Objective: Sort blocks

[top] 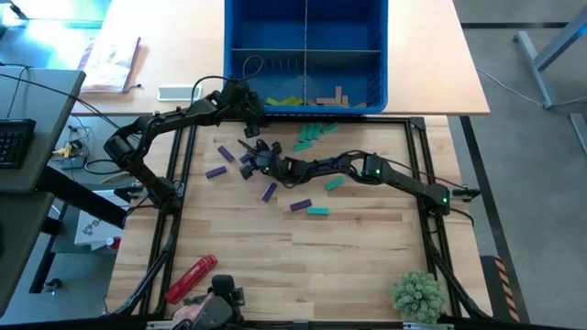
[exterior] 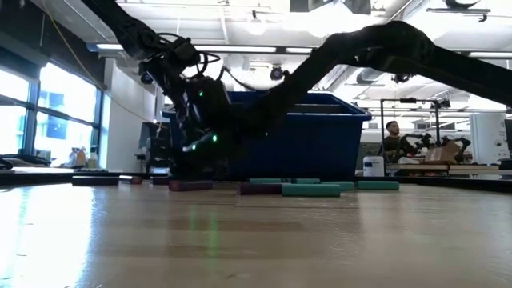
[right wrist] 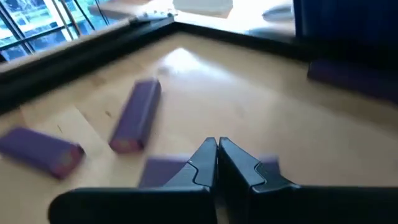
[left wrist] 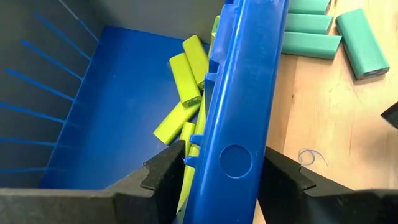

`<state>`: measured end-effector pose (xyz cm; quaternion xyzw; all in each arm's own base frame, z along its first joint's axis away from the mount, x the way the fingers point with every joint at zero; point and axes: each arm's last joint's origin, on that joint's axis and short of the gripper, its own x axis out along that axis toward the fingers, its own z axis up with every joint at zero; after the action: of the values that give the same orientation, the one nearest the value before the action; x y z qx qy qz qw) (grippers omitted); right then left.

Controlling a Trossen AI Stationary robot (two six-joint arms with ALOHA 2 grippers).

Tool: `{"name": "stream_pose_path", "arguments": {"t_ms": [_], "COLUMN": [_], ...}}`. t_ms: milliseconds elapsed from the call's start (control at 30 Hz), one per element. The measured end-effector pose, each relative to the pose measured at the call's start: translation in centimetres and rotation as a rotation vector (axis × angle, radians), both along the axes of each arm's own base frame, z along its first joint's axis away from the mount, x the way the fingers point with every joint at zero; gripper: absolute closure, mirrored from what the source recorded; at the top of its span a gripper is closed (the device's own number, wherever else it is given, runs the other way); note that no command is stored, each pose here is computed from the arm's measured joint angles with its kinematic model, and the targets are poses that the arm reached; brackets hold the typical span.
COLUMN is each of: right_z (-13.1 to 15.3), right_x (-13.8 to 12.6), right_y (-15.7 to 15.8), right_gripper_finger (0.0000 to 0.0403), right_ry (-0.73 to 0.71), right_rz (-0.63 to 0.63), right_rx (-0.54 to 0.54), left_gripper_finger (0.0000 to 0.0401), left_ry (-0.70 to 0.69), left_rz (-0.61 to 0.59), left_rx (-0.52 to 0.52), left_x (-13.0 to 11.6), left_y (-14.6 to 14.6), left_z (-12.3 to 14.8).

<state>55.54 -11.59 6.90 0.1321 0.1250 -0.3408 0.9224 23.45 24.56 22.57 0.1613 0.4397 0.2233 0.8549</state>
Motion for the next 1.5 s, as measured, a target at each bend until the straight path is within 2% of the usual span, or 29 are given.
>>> {"name": "stream_pose_path", "arguments": {"t_ms": [200,300,433,533,633,733,800,933,1033,1100,1167,1333,1500], "right_z": [0.5,2.3,5.8,9.7,15.4,19.4,21.2,25.1,26.5,26.3,26.1,23.5,22.0], "right_x": [-0.3,-0.9,-2.9,-4.5,-6.1,-7.9,-9.5,-14.1,-17.7,-20.0,-22.1,-25.3,-27.2], "right_y": [1.0,2.8,5.2,6.6,7.9,8.1,7.1,3.6,0.6,-1.6,-4.0,-8.9,-12.3], "right_gripper_finger": [0.0403,0.0403,0.0403,0.0403,0.0403,0.0403,0.0403,0.0402,0.0401,0.0392,0.0368,0.0277,0.0217], "right_ry": [0.133,0.265,0.520,0.634,0.612,0.588,0.591,0.645,0.730,0.789,0.786,0.754,0.665], "right_rz": [0.046,0.101,0.210,0.261,0.302,0.347,0.332,0.318,0.314,0.296,0.295,0.346,0.356], "right_rx": [0.035,0.072,0.102,0.055,-0.071,-0.171,-0.202,-0.334,-0.373,-0.350,-0.306,-0.198,-0.242], "left_gripper_finger": [0.0247,0.0247,0.0247,0.0247,0.0247,0.0247,0.0247,0.0247,0.0247,0.0247,0.0247,0.0247,0.0247], "left_ry": [0.008,0.017,0.030,0.029,0.028,0.031,0.032,0.029,0.031,0.031,0.032,0.051,0.077], "left_rz": [-0.005,-0.017,-0.035,-0.035,-0.034,-0.035,-0.035,-0.033,-0.035,-0.036,-0.035,-0.020,-0.005], "left_rx": [0.009,0.023,0.040,0.041,0.040,0.039,0.039,0.036,0.038,0.038,0.038,0.040,0.054], "left_x": [0.0,0.0,0.0,0.0,0.0,0.0,0.0,0.0,0.0,0.0,0.0,-0.1,0.0], "left_y": [0.0,0.0,0.1,0.1,0.1,0.1,0.1,0.1,0.1,0.1,0.1,0.0,-0.1], "left_z": [0.0,0.0,0.1,0.1,0.1,0.1,0.1,0.0,0.1,0.1,0.1,0.0,-0.1]}}
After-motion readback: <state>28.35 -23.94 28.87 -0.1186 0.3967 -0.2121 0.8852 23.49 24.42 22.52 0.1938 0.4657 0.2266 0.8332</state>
